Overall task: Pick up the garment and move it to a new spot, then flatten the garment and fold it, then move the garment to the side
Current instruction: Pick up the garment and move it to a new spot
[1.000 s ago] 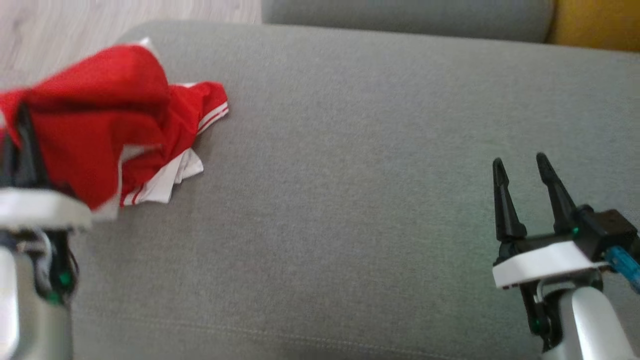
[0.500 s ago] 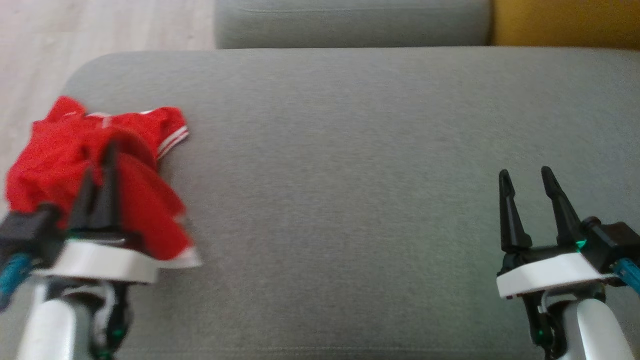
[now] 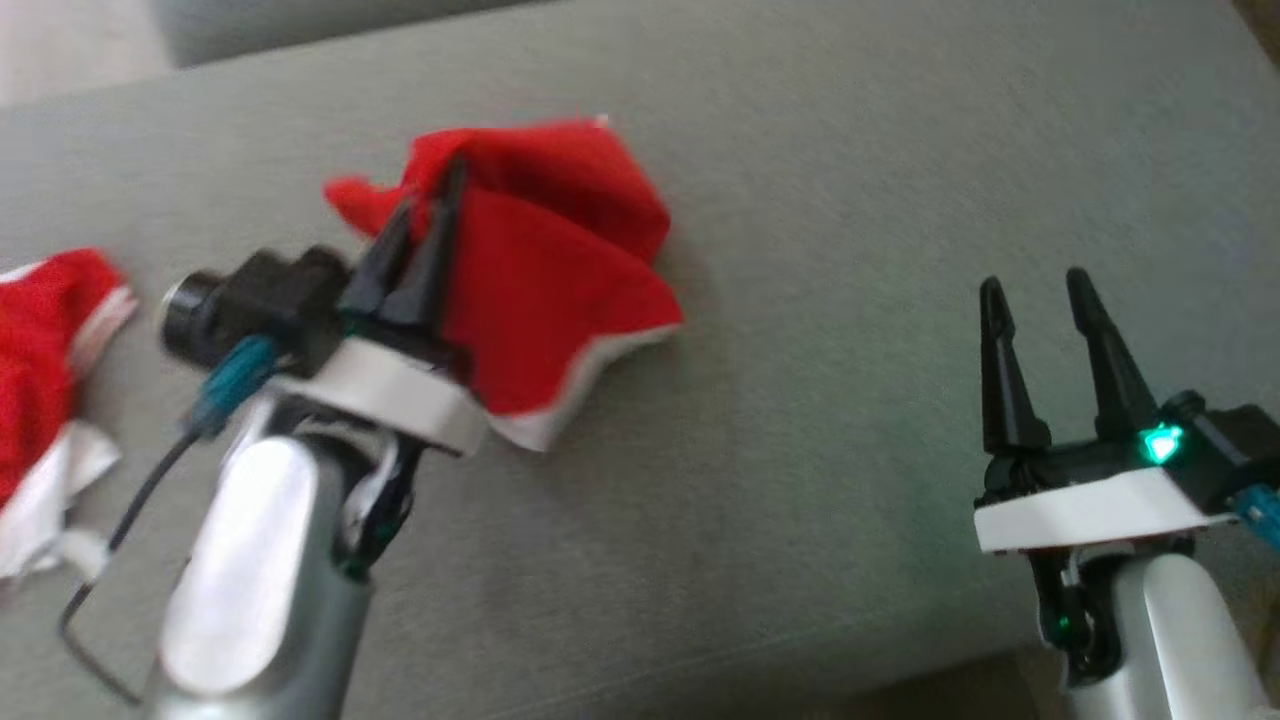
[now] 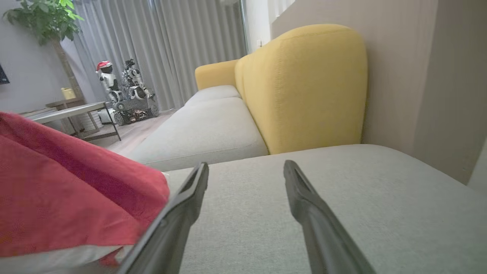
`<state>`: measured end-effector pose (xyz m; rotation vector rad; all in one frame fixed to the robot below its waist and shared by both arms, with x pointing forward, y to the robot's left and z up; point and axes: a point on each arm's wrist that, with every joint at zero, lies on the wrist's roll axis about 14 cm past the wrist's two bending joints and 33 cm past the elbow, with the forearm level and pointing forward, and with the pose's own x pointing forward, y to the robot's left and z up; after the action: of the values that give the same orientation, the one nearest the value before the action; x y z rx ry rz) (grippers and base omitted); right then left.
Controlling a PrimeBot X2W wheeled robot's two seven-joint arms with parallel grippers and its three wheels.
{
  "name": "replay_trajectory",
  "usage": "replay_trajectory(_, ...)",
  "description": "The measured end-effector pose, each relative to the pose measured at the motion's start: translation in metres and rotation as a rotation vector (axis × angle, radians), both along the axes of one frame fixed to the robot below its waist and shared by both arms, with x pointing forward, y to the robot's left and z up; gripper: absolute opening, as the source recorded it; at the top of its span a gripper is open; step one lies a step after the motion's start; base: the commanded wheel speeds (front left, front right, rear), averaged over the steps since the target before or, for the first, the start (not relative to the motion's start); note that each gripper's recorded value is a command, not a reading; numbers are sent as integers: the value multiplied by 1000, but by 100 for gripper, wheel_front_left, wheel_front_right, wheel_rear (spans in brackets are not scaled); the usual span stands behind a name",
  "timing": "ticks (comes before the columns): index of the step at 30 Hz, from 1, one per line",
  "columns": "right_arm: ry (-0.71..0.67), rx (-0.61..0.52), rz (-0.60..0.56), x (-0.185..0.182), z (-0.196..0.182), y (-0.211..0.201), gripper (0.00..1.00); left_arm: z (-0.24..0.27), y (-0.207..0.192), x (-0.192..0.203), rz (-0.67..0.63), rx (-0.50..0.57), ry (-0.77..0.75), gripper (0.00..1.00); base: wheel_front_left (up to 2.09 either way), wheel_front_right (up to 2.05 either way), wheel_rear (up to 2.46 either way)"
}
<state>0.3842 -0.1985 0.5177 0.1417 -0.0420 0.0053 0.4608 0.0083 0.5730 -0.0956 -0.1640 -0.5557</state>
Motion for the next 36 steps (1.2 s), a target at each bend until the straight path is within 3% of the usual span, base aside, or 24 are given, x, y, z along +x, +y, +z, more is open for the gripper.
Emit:
replay_trajectory(9,44,7,-114,-9,-20,-35,100,-43,-101,6,-274,8,104,0,0,0,0)
replay_trajectory(16,94,7,-178,-15,-39,-53,100,-122,-138,-12,-401,95,299,0,0,0,0)
replay_trajectory(17,101,5,-182,-15,-41,-54,100,-129,-140,-15,-412,101,316,6,0,0,0)
replay_trajectory(18,105,5,-183,-15,-43,-55,100,-133,-141,-17,-421,100,328,40,0,0,0)
replay_trajectory(19,105,5,-181,-13,-43,-55,100,-136,-140,-17,-421,98,334,100,0,0,0)
replay_trajectory(27,62,-2,-122,-1,-33,-39,100,-109,-116,-14,-335,39,249,100,0,0,0)
replay_trajectory(36,29,-7,-8,17,-16,-4,100,-83,-21,-1,13,-26,180,100,0,0,0)
